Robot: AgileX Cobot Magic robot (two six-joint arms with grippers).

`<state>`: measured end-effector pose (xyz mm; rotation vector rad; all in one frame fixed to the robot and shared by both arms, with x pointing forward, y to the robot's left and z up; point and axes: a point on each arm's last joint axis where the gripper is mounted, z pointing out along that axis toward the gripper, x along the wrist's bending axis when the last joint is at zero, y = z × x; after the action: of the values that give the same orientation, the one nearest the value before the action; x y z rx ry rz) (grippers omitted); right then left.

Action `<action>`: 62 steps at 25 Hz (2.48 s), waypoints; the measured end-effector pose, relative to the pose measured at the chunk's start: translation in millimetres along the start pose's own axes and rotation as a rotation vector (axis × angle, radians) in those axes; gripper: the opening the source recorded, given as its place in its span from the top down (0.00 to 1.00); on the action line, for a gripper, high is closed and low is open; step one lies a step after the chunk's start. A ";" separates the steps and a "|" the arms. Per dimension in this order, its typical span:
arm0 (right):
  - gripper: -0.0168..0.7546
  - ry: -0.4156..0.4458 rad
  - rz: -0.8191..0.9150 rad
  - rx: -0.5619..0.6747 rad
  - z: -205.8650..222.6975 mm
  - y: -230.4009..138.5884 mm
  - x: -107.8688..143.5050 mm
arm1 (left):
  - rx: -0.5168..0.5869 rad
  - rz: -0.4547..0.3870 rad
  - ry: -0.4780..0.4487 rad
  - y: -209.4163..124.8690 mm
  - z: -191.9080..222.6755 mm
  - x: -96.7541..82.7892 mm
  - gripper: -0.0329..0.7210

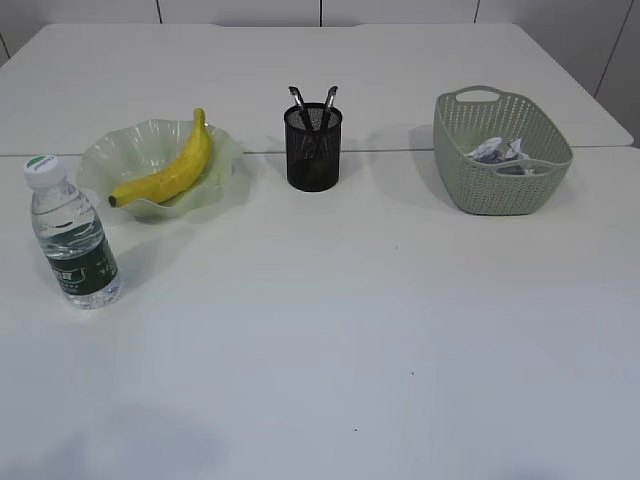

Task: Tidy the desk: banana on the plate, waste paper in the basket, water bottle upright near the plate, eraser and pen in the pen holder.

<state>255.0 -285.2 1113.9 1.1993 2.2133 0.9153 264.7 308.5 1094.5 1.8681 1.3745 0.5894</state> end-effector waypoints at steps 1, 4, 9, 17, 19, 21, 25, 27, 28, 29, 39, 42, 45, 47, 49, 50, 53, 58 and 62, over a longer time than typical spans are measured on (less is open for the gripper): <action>0.57 0.006 0.000 -0.010 -0.6 -5.4 1.7 | -0.003 0.011 -0.005 -2.5 -0.5 0.4 0.23; 0.57 0.038 0.007 -0.029 2.0 -20.7 7.3 | 0.023 0.074 -0.052 -12.4 2.0 -2.4 0.23; 0.57 0.095 0.021 -0.062 6.7 -42.7 16.4 | 0.042 0.176 -0.162 -22.5 1.1 -10.0 0.22; 0.57 0.103 0.016 -0.144 7.8 -70.3 23.0 | 0.109 0.239 -0.255 -35.7 12.1 -18.9 0.22; 0.57 0.103 0.016 -0.145 10.1 -73.8 23.5 | 0.098 0.241 -0.264 -35.4 13.6 -20.1 0.22; 0.57 0.105 0.018 -0.134 13.1 -75.2 23.5 | 0.087 0.241 -0.266 -34.7 14.1 -20.4 0.22; 0.57 0.102 0.017 -0.134 13.1 -75.2 23.3 | 0.086 0.240 -0.268 -34.8 14.6 -20.7 0.22; 0.57 0.083 0.012 -0.131 13.7 -75.6 21.6 | 0.081 0.240 -0.269 -34.5 15.1 -20.9 0.22; 0.57 0.072 0.010 -0.136 13.7 -75.1 20.6 | 0.069 0.238 -0.270 -33.6 15.5 -21.2 0.22; 0.57 0.065 0.009 -0.140 14.3 -74.8 19.9 | 0.060 0.236 -0.272 -33.1 16.5 -21.6 0.22; 0.34 0.035 0.011 -0.176 18.3 -72.2 17.0 | 0.034 0.232 -0.275 -33.8 23.4 -23.1 0.22; 0.33 0.032 0.014 -0.189 22.2 -71.9 16.5 | 0.023 0.230 -0.277 -34.7 21.9 -22.5 0.22; 0.33 0.031 0.015 -0.192 23.8 -71.9 16.3 | -0.010 0.227 -0.282 -37.3 17.6 -20.7 0.22; 0.33 0.031 0.015 -0.192 24.4 -72.0 16.3 | -0.038 0.224 -0.286 -39.6 14.2 -19.2 0.22; 0.33 0.031 0.015 -0.194 24.3 -71.8 16.3 | -0.071 0.220 -0.291 -42.5 10.1 -17.3 0.22; 0.33 0.031 0.015 -0.194 24.3 -71.8 16.3 | -0.087 0.219 -0.294 -43.9 8.2 -16.4 0.22; 0.33 0.032 0.016 -0.194 24.3 -71.8 16.4 | -0.124 0.215 -0.299 -47.4 3.8 -14.3 0.22; 0.33 0.054 0.000 -0.199 24.1 -71.3 18.5 | -0.147 0.212 -0.303 -49.6 1.2 -13.0 0.22; 0.33 0.065 -0.008 -0.202 24.0 -71.1 19.6 | -0.151 0.212 -0.303 -50.0 0.8 -12.8 0.22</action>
<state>221.7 -288.8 1043.9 1.0805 2.1138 1.1594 230.6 304.3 1055.9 1.9007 0.9200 0.4751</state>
